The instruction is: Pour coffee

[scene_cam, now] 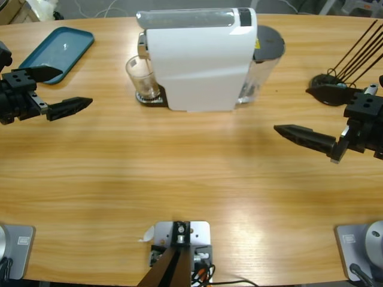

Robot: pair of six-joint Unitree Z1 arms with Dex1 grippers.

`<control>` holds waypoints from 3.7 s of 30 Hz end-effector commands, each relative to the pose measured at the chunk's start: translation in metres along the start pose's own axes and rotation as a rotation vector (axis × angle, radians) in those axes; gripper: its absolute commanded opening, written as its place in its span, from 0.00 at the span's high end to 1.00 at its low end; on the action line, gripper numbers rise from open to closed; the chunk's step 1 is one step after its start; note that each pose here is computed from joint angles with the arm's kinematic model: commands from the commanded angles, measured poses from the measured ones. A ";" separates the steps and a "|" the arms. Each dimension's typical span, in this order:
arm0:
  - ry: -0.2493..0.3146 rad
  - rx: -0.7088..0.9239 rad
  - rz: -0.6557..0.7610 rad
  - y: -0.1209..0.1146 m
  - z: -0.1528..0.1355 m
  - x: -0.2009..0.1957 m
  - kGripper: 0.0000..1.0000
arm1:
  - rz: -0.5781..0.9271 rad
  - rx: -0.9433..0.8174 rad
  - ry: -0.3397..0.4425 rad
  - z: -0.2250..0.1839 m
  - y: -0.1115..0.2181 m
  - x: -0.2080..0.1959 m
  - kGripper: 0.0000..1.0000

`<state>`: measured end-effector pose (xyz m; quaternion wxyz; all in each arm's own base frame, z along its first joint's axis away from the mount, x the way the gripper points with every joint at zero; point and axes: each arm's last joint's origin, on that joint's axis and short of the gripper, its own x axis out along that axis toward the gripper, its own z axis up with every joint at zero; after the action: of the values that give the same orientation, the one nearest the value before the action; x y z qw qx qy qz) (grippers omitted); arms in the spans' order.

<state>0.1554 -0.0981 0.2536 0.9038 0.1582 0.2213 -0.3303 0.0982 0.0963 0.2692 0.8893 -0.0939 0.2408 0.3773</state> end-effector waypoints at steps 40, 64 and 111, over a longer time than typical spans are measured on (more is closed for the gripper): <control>0.068 0.016 -0.025 -0.004 -0.012 0.019 0.04 | -0.002 0.001 0.062 -0.013 0.001 0.007 0.00; 0.077 0.016 -0.031 -0.005 -0.013 0.023 0.03 | -0.002 -0.001 0.069 -0.013 0.001 0.009 0.00; 0.081 0.016 -0.049 -0.006 -0.015 0.031 0.02 | -0.002 -0.002 0.074 -0.013 0.001 0.011 0.00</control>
<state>0.1709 -0.1103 0.2387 0.8963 0.1630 0.2382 -0.3366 0.1005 0.0984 0.2667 0.8871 -0.0969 0.2490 0.3764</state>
